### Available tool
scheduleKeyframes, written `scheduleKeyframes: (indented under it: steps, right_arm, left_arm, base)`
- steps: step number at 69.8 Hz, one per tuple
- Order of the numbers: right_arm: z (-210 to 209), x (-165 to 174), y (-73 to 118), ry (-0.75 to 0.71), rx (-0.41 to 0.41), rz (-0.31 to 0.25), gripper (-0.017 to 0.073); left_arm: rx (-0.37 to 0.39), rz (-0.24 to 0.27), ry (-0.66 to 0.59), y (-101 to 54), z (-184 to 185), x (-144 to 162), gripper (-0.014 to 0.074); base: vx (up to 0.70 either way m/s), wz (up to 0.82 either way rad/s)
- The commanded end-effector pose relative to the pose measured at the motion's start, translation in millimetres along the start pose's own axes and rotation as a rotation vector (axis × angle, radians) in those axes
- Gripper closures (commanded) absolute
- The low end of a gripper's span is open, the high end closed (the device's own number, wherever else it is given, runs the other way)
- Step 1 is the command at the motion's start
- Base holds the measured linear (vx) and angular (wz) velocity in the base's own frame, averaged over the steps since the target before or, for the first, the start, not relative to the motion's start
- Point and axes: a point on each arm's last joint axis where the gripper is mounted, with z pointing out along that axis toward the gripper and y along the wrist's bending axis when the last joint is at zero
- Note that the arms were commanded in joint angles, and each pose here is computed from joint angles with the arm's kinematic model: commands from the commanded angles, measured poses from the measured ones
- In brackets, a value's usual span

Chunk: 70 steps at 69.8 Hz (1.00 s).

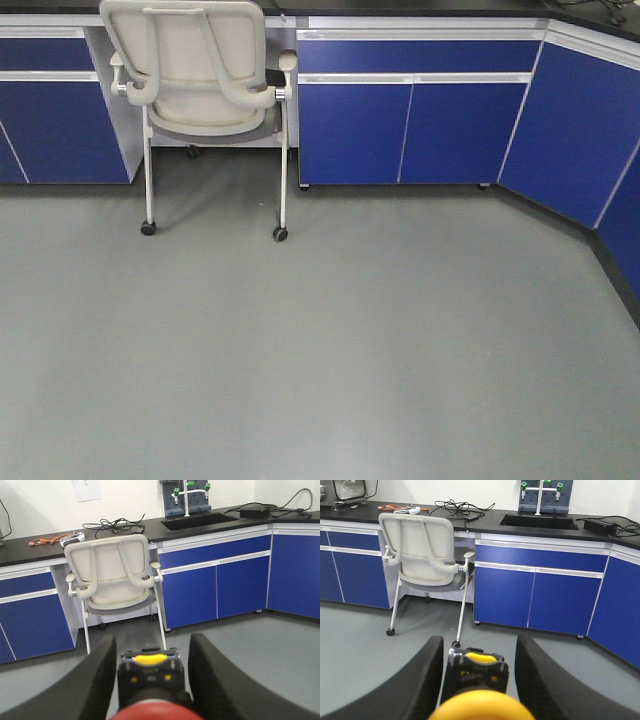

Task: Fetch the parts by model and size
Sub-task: 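Turn and drive the base up to the bench with the red tray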

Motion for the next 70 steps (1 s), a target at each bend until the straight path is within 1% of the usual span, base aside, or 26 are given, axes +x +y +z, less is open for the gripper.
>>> scheduleKeyframes:
  steps: [1, 24, 39, 52, 70]
  right_arm:
    - [-1.8, -15.8, -0.3, -0.096, 0.003, -0.02, 0.0561]
    - [-1.8, -15.8, -0.3, -0.096, 0.003, -0.02, 0.0561]
    - [-1.8, -15.8, -0.3, -0.096, 0.003, -0.02, 0.0561]
    - [-1.8, -15.8, -0.3, -0.096, 0.003, -0.02, 0.0561]
    - [-1.8, -15.8, -0.3, -0.096, 0.003, -0.02, 0.0561]
  left_arm:
    - [0.007, -0.001, -0.086, 0.4, -1.1, -14.2, 0.06]
    - [0.007, -0.001, -0.086, 0.4, -1.1, -14.2, 0.06]
    - [0.007, -0.001, -0.086, 0.4, -1.1, -14.2, 0.06]
    - [0.007, -0.001, -0.086, 0.4, -1.1, -14.2, 0.06]
    - [0.007, -0.001, -0.086, 0.4, -1.1, -14.2, 0.06]
  base:
    - [0.54, 0.05]
    - [0.48, 0.01]
    - [0.35, -0.15]
    - [0.27, -0.43]
    - [0.2, -0.69]
